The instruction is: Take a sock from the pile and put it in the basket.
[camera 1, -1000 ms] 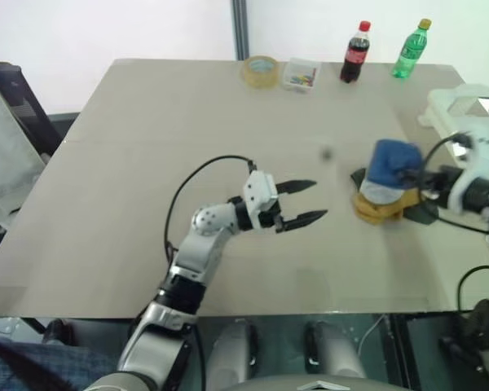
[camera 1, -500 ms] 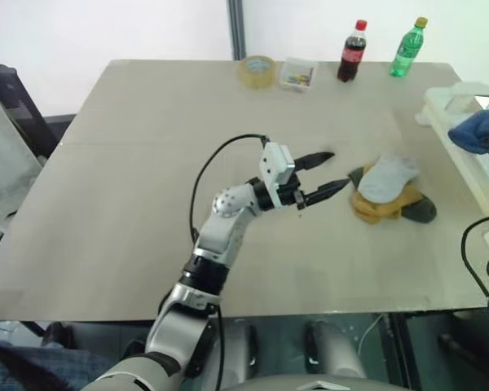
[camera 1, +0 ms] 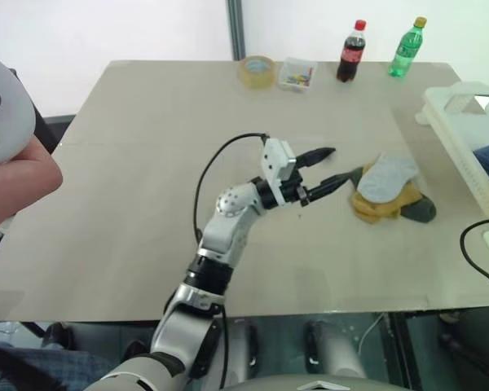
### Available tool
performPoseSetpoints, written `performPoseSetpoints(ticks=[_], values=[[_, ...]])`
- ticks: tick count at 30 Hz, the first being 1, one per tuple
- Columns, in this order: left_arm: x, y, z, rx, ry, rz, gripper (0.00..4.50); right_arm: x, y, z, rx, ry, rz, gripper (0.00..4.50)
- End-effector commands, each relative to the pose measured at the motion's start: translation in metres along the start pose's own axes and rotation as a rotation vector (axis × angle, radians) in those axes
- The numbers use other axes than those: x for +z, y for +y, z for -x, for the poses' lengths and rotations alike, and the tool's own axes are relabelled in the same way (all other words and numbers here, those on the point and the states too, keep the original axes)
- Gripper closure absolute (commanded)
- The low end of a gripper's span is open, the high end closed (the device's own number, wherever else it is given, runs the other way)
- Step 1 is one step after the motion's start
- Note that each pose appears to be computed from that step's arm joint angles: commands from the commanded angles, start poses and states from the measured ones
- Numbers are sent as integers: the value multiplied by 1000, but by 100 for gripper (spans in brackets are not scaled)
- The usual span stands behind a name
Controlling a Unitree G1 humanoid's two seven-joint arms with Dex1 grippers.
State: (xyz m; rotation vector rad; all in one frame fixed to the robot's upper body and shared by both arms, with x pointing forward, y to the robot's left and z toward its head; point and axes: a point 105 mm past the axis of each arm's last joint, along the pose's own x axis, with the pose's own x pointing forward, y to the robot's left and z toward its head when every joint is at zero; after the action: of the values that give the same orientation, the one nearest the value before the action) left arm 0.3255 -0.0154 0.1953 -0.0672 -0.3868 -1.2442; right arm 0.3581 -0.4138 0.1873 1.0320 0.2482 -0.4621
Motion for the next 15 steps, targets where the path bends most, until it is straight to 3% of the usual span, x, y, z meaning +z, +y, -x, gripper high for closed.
performPoseSetpoints(ticks=[1,15], values=[[7,-2,-6,-17,-20,-14,131,18,4,11,18,-47,10,3],[4,-2,-5,-14,-11,-14,131,13,31,56,47,-23,233,3]])
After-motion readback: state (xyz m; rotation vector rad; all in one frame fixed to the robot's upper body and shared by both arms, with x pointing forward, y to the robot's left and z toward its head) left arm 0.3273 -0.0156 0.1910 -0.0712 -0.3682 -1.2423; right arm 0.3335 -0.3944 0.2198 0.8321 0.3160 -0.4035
